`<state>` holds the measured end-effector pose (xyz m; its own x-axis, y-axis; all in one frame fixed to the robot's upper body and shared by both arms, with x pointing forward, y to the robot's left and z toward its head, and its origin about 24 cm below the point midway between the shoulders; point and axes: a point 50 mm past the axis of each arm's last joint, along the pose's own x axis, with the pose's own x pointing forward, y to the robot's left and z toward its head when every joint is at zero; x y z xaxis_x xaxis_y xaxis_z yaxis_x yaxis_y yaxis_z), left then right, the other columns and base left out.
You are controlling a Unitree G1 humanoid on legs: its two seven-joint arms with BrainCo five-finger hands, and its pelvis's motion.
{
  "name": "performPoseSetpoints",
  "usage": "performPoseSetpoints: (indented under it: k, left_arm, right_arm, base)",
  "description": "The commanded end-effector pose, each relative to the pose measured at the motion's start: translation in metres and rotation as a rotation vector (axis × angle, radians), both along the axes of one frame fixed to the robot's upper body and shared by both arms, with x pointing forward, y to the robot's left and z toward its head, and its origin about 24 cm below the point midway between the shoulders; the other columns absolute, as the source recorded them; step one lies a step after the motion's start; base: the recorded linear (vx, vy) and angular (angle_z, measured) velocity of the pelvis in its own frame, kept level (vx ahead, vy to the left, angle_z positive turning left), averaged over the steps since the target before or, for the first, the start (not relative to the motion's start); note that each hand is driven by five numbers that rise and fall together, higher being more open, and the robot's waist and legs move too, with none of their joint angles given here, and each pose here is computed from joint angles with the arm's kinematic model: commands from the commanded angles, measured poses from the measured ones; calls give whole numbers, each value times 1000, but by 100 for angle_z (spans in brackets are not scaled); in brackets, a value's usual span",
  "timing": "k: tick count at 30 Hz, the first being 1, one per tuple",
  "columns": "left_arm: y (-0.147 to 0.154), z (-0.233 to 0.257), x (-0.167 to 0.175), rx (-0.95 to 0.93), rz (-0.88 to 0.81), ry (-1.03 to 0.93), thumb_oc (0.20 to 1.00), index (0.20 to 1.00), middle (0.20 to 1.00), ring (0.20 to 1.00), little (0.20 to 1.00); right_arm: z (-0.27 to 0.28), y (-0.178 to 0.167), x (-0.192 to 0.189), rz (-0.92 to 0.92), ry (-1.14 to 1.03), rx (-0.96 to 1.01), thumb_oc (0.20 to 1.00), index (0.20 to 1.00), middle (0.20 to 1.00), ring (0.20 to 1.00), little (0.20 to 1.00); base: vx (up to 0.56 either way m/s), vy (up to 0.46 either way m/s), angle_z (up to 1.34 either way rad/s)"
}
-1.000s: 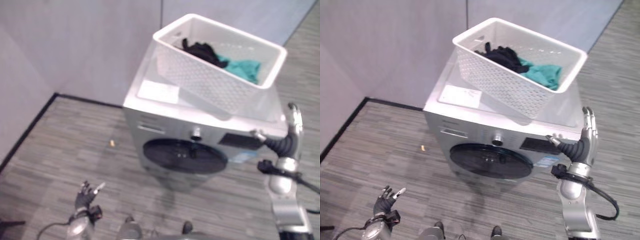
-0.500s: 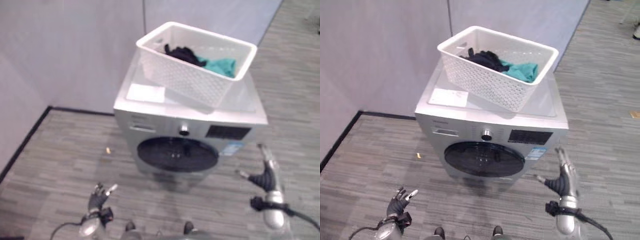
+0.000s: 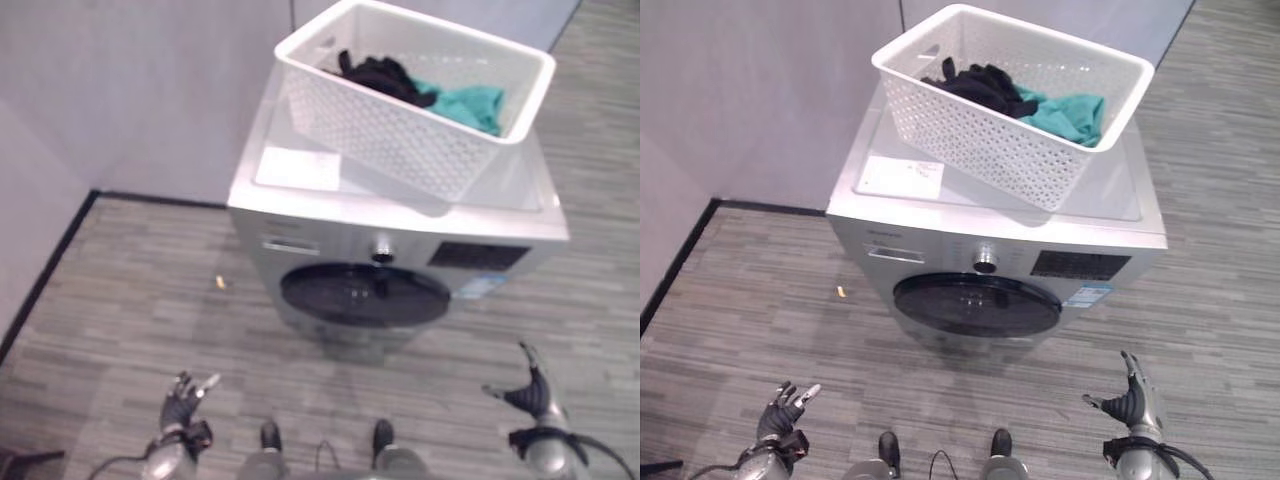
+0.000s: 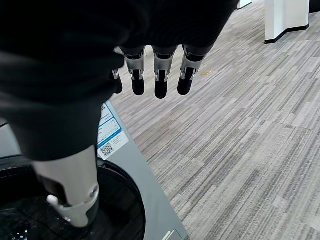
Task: Grab the laundry basket,head to the washer,open it,put in the laundry and shut it.
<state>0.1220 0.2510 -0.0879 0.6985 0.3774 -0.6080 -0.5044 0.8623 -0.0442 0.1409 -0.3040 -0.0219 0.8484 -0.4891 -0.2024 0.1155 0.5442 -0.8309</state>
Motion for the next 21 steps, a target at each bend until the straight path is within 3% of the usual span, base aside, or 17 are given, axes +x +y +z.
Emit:
performPoseSetpoints:
  k: [1, 21]
  left_arm:
    - [15, -3, -1, 17, 40, 1, 1000, 1000, 1000, 1000, 1000]
    - [13, 5, 16, 29, -16, -53, 1000, 1000, 1000, 1000, 1000]
  right_arm:
    - [24, -27, 17, -85, -138, -51, 1000, 1000, 1000, 1000, 1000]
    - [39, -14, 58, 34, -227, -32, 1000, 1000, 1000, 1000, 1000]
  base:
    - [29, -66, 12]
    - [-4, -14, 14]
